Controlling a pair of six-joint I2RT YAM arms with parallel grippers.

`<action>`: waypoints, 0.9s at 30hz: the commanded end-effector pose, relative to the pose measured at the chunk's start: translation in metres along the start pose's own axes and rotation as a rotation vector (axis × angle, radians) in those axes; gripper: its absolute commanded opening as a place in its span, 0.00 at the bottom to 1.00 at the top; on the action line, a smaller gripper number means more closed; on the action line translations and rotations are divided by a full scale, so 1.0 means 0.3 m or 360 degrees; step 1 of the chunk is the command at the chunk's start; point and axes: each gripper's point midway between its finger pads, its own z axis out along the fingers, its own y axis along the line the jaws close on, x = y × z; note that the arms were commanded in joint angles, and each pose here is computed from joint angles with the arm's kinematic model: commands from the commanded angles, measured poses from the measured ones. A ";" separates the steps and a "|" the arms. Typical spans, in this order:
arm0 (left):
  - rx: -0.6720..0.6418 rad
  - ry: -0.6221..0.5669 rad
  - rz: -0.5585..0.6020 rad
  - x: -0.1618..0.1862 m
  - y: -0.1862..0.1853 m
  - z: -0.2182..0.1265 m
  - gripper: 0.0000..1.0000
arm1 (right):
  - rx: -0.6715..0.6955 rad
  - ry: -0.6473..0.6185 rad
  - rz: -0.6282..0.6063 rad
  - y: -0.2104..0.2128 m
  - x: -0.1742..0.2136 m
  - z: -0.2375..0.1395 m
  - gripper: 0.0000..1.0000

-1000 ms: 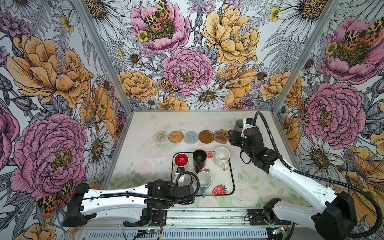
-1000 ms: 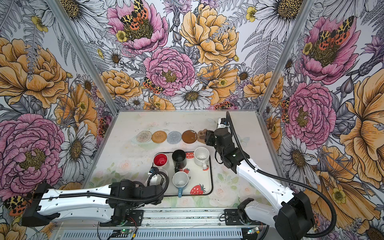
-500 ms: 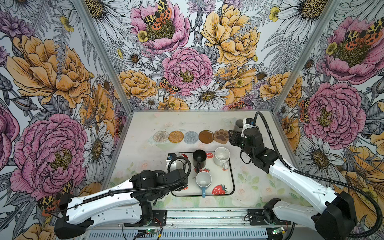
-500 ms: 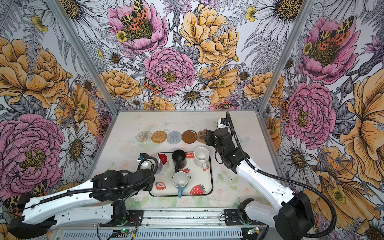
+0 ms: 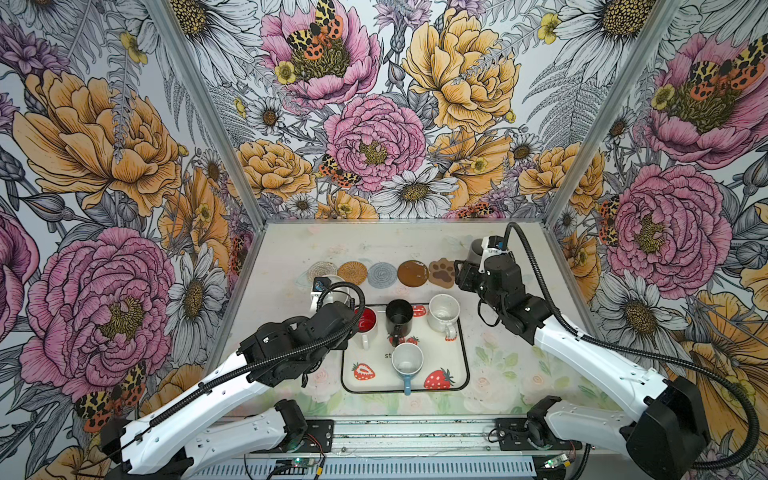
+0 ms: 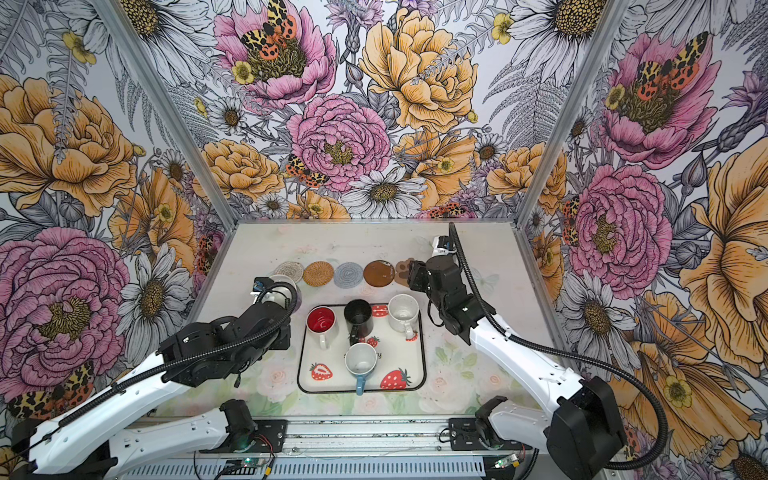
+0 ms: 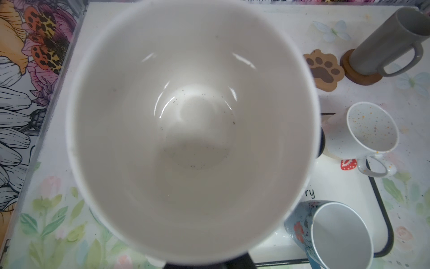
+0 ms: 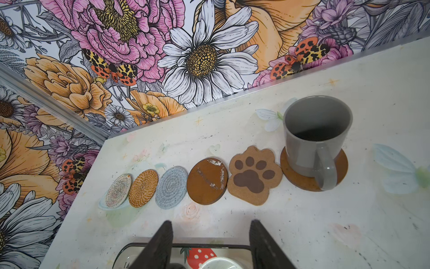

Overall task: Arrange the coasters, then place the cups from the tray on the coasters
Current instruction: 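Carry the lavender mug with the left gripper toward the pale woven coaster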

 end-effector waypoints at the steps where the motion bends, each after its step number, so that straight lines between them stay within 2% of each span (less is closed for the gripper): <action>1: -0.0012 -0.0218 -0.0066 -0.138 0.019 -0.026 0.00 | -0.0061 -0.0039 -0.0020 0.045 -0.042 0.002 0.55; 7: -0.0013 -0.0222 -0.0135 -0.197 0.043 0.049 0.00 | -0.0049 -0.0025 -0.0033 0.042 -0.036 0.021 0.55; 16: 0.0001 -0.0165 -0.0215 -0.273 0.091 0.230 0.00 | -0.0025 0.0002 -0.0034 0.021 -0.029 0.050 0.55; 20: 0.0019 -0.0220 -0.0245 -0.315 0.120 0.299 0.00 | -0.0020 0.0019 -0.0030 0.016 -0.025 0.065 0.55; 27: 0.0036 -0.0193 -0.0301 -0.362 0.172 0.408 0.00 | -0.0014 0.0048 -0.0031 0.014 -0.019 0.094 0.54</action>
